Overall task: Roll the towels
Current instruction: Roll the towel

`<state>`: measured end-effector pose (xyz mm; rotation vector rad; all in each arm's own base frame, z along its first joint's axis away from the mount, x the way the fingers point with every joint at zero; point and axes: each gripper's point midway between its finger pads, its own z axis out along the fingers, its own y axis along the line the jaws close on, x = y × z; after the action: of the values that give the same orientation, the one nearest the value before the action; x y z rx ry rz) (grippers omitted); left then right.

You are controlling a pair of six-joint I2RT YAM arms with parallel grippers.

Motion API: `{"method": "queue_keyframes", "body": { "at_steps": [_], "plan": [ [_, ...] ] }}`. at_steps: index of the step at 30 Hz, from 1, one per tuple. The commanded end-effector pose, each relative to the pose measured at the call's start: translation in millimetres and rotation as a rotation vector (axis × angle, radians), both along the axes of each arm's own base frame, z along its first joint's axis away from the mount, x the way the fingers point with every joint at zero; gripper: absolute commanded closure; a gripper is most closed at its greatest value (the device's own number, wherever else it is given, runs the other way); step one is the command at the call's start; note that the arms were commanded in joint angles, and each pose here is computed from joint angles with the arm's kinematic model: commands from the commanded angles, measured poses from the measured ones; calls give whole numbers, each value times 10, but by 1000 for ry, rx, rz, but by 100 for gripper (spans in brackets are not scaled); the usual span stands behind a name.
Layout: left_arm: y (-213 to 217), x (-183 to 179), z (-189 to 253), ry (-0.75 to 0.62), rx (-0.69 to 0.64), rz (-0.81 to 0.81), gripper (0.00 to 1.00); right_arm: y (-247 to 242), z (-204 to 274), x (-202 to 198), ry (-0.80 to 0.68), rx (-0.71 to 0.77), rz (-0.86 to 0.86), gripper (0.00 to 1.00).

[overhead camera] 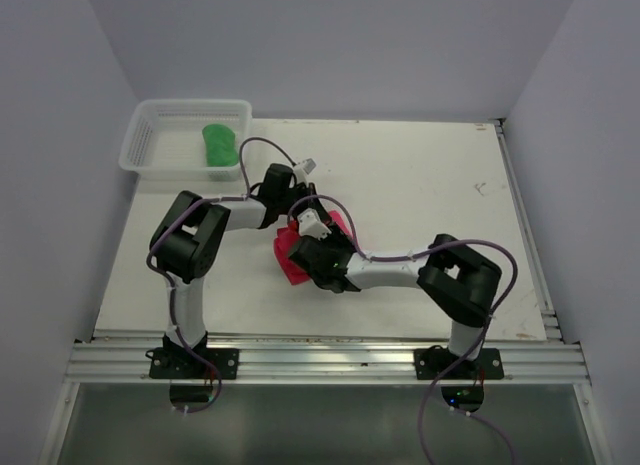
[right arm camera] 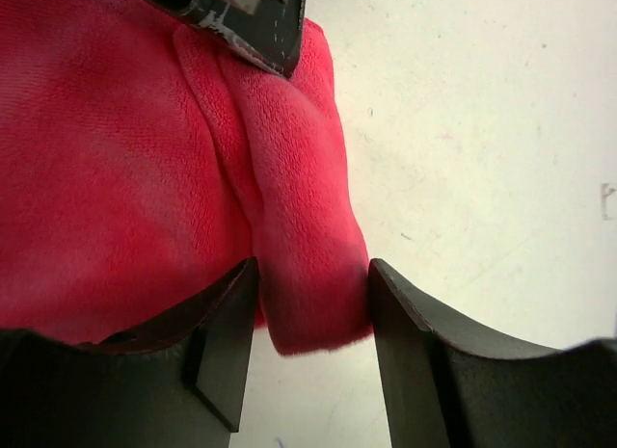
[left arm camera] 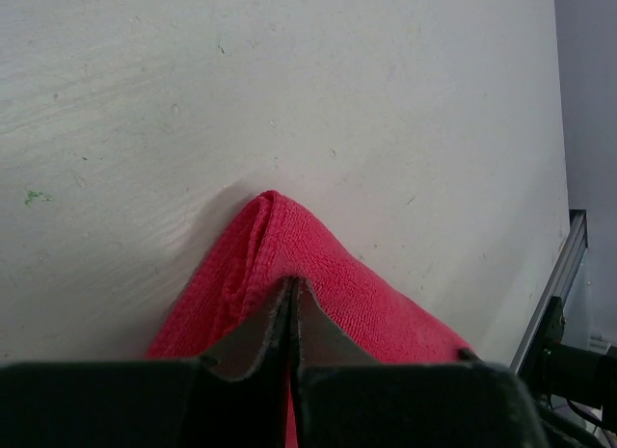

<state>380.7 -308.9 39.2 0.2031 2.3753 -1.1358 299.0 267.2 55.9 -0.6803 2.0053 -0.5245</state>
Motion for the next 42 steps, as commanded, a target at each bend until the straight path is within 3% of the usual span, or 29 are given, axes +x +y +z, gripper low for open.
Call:
{"method": "queue_keyframes", "body": {
  "at_steps": [1,12,16,25,36,42],
  "plan": [
    [169,-27,-303,6,95,41,96,90,320,-113,9,242,-16,47],
    [181,-102,-270,-1,81,54,96,-21,691,-394,134,659,-31,46],
    [161,-110,-232,-8,76,51,96,-190,586,-161,231,878,-140,43],
    [149,-124,-172,-16,78,51,96,-268,267,108,448,1156,-224,41],
    [149,-101,-150,-19,85,53,96,-185,74,38,522,1220,-220,40],
    [172,-105,-184,-13,97,62,97,-255,-220,-147,579,1183,-238,43]
  ]
}}
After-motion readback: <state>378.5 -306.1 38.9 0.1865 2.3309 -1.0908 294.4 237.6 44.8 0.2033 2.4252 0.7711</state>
